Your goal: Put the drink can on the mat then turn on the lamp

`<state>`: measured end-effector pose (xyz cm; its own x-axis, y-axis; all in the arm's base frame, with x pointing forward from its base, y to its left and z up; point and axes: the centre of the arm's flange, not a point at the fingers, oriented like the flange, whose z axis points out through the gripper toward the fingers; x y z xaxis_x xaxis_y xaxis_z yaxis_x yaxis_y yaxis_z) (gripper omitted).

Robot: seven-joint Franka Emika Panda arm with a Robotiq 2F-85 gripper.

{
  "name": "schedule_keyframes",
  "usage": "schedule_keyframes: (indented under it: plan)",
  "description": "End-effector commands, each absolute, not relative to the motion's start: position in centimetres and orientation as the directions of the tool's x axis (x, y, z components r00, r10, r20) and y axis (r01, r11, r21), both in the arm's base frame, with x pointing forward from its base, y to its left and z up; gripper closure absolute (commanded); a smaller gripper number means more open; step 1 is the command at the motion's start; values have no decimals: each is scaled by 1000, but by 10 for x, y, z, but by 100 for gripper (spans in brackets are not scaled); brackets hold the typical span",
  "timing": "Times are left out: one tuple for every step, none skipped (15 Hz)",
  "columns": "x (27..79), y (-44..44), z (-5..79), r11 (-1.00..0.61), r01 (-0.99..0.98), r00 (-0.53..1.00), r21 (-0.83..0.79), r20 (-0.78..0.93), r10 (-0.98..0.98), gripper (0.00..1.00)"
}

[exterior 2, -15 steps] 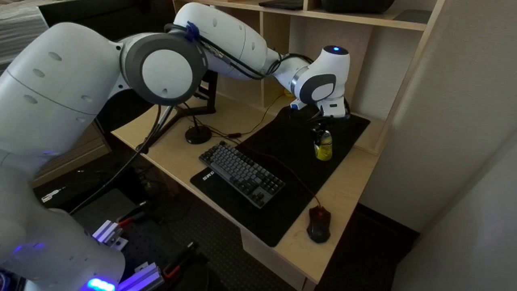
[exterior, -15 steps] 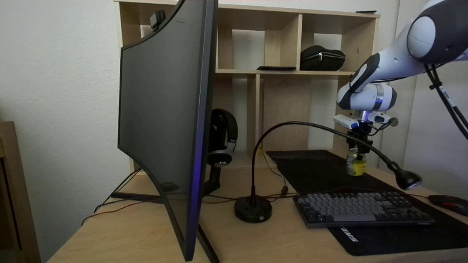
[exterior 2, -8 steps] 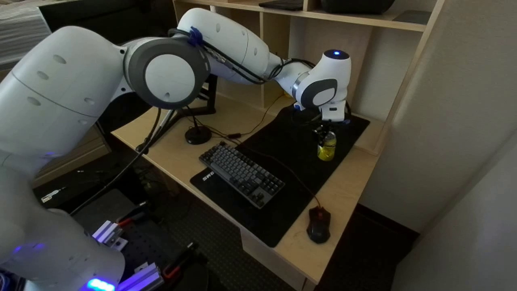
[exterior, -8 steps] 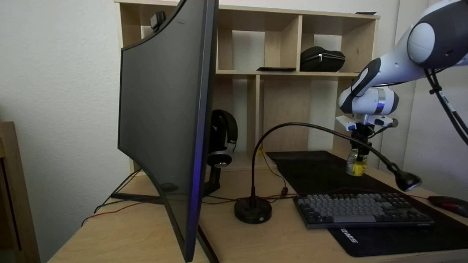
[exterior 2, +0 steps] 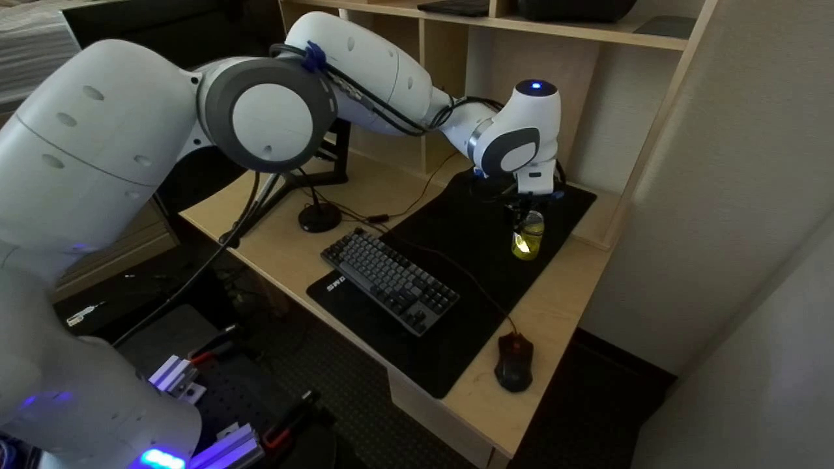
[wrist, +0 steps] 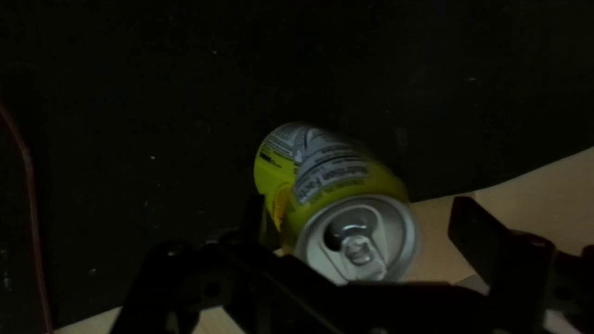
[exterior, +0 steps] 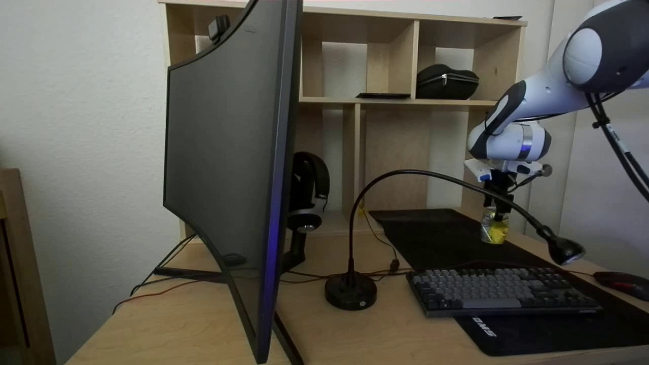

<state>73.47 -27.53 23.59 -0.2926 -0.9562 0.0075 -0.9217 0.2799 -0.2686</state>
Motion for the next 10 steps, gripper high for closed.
schedule_keyframes:
  plan:
    - [718,-262,266,248,-914,-272,-320,30,-962,0]
    - [718,-259,275,238,-916,-262,-322,32,-965,0]
    - [713,-254,284,219,-921,-243,-321,38,-969,0]
    - [708,-249,296,194,-932,-218,-305,46,-975,0]
    - [702,-244,308,153,-944,-170,-291,31,-985,0]
    - [697,-239,318,103,-951,-112,-290,14,-994,0]
    - [691,-231,329,50,-959,-52,-278,0,-999,0]
    - [684,-221,338,3,-961,-1,-276,-6,-1000,0]
    - [677,-211,348,-47,-961,53,-274,-14,-998,0]
    - [670,-200,357,-100,-958,108,-269,-15,-994,0]
